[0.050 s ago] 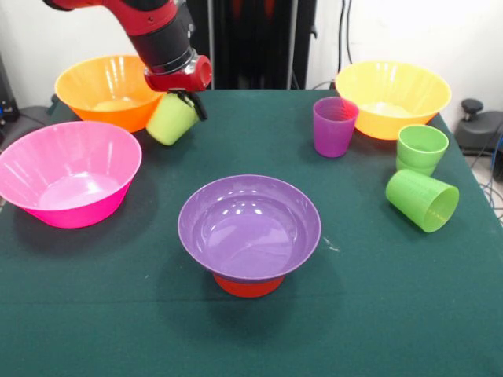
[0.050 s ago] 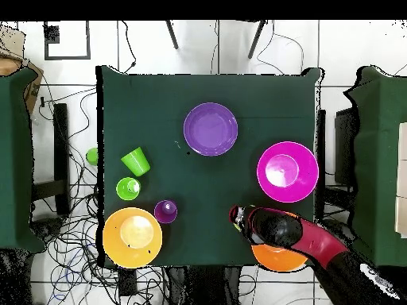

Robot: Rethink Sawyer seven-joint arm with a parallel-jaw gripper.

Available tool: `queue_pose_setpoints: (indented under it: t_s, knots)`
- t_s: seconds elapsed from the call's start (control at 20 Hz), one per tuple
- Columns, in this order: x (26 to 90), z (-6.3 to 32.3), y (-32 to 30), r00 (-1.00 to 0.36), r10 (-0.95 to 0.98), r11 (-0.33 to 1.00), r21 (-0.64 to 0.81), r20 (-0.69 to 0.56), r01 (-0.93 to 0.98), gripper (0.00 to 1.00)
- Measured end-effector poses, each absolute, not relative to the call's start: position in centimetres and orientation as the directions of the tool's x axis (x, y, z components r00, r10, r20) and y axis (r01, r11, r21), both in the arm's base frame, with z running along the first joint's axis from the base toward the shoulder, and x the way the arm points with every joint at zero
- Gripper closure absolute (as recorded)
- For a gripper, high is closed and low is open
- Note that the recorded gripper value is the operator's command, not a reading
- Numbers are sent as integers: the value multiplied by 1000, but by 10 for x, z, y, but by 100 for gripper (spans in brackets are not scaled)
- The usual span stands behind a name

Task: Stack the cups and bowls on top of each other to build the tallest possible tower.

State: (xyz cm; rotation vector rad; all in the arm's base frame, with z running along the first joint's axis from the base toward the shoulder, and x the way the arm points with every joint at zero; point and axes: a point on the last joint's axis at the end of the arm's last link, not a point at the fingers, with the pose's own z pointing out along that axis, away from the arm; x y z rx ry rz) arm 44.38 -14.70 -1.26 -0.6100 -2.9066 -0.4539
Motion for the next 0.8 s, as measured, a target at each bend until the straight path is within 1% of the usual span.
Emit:
queue_pose_setpoints:
  t_s: [0.8]
  knots:
    - [449, -8, -142, -918, 352, 887, 250, 181, 389, 100]
